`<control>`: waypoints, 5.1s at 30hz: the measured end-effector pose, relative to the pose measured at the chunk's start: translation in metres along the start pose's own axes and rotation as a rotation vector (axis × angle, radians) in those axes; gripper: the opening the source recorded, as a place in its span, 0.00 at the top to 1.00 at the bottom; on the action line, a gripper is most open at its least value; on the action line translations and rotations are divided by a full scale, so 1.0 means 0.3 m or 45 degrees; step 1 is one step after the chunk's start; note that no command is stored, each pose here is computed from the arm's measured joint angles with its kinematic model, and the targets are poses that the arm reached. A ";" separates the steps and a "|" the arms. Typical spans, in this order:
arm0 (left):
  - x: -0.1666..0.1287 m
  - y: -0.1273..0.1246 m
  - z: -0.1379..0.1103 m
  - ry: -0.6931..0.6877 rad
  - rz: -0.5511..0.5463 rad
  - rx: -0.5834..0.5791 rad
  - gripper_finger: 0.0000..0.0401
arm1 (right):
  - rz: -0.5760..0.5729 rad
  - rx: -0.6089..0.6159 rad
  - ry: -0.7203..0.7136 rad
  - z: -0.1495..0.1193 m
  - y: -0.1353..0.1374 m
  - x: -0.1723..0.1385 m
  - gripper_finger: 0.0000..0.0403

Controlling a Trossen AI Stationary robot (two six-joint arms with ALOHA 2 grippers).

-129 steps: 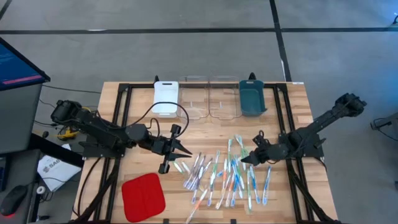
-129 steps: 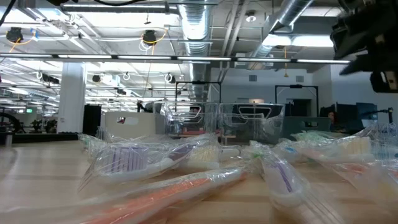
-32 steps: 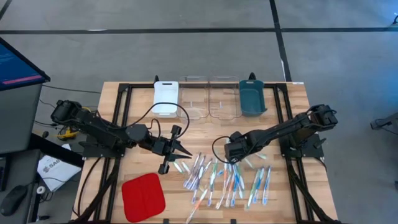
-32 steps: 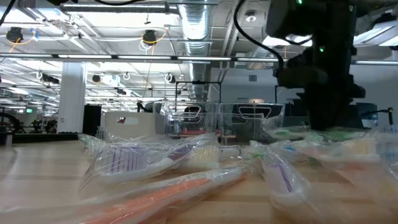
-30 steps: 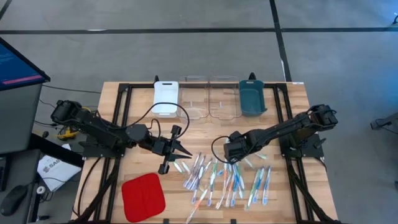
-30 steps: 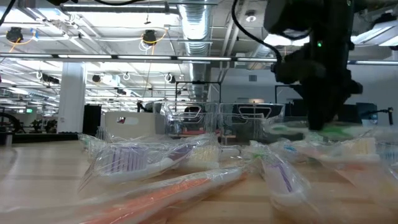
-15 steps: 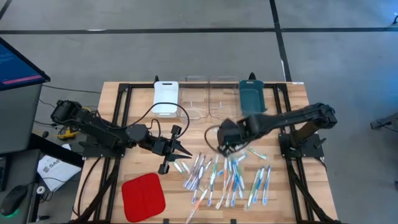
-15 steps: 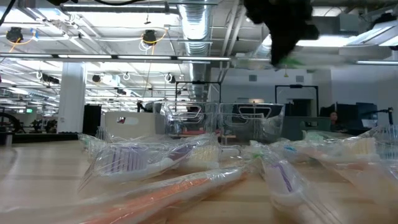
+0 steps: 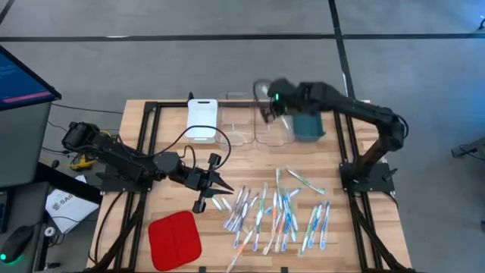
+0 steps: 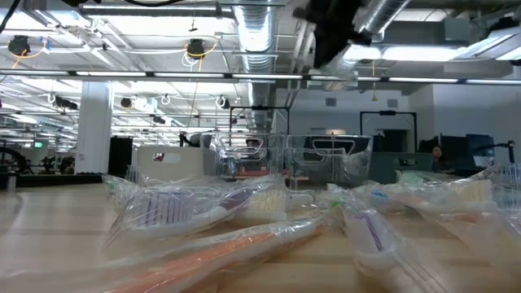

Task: Pick & Place Toothbrushes
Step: Put the green toothbrush into the right transparent bin, then put the green tooth brush into the right transparent bin

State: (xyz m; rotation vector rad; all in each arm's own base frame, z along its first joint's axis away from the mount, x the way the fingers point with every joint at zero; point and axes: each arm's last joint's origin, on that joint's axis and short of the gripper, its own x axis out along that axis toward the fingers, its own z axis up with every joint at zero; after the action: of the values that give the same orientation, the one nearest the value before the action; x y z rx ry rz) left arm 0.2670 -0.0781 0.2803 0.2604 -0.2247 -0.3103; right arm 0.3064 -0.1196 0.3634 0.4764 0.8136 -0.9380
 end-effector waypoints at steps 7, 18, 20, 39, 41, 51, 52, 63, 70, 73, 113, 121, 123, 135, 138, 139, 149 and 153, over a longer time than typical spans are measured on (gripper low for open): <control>0.000 -0.003 -0.001 0.004 -0.005 -0.004 0.92 | 0.120 0.212 0.113 0.045 -0.152 0.197 0.95; 0.000 -0.003 -0.001 0.004 -0.004 -0.002 0.92 | 0.052 0.204 0.318 -0.002 -0.151 0.453 0.94; 0.000 -0.003 -0.001 0.004 -0.004 -0.002 0.92 | 0.042 0.194 0.347 -0.013 -0.144 0.494 0.94; 0.000 -0.004 -0.004 0.016 -0.008 -0.001 0.92 | 0.061 0.175 0.436 -0.032 -0.151 0.564 0.74; 0.000 -0.004 -0.004 0.016 -0.008 -0.001 0.92 | 0.062 0.171 0.436 -0.034 -0.147 0.563 0.70; 0.000 -0.002 -0.004 0.018 -0.007 -0.001 0.92 | 0.123 0.091 0.453 0.019 -0.137 0.504 0.49; 0.000 -0.002 -0.004 0.018 -0.006 0.000 0.92 | 0.140 0.079 0.459 0.032 -0.132 0.486 0.48; 0.000 -0.003 -0.009 0.035 -0.011 -0.002 0.92 | 0.351 -0.066 0.194 0.158 -0.014 0.102 0.44; 0.000 -0.005 -0.014 0.055 -0.016 -0.006 0.92 | 0.481 -0.213 0.128 0.057 0.049 -0.165 0.44; 0.000 -0.005 -0.014 0.056 -0.017 -0.007 0.92 | 0.468 -0.328 0.147 -0.014 0.078 -0.247 0.44; 0.000 -0.005 -0.017 0.066 -0.020 -0.008 0.92 | 0.306 -0.802 0.012 -0.759 0.391 -0.636 0.45; -0.001 -0.006 -0.018 0.070 -0.021 -0.009 0.92 | 0.237 -0.731 -0.025 -0.823 0.289 -0.605 0.45; -0.001 -0.006 -0.017 0.069 -0.020 -0.009 0.92 | 0.225 -0.690 -0.021 -0.849 0.259 -0.571 0.45; -0.001 -0.006 -0.017 0.069 -0.020 -0.005 0.92 | 0.518 -0.366 -0.018 -0.929 0.075 -0.394 0.45; -0.001 -0.006 -0.017 0.069 -0.020 -0.005 0.92 | 0.557 -0.210 -0.003 -0.941 0.028 -0.349 0.45; -0.001 -0.006 -0.017 0.069 -0.020 -0.005 0.92 | 0.550 -0.139 0.011 -0.947 0.014 -0.329 0.45; -0.001 -0.006 -0.017 0.068 -0.020 -0.005 0.92 | 0.421 0.429 0.095 -0.992 -0.040 -0.181 0.45; -0.001 -0.006 -0.017 0.069 -0.020 -0.004 0.92 | 0.421 0.399 0.112 -0.979 -0.031 -0.170 0.45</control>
State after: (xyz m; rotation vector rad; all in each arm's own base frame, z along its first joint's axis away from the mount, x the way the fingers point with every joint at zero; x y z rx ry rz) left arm 0.2677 -0.0785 0.2748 0.2671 -0.1691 -0.3190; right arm 0.1632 0.1006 0.2221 0.9018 0.6421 -0.7407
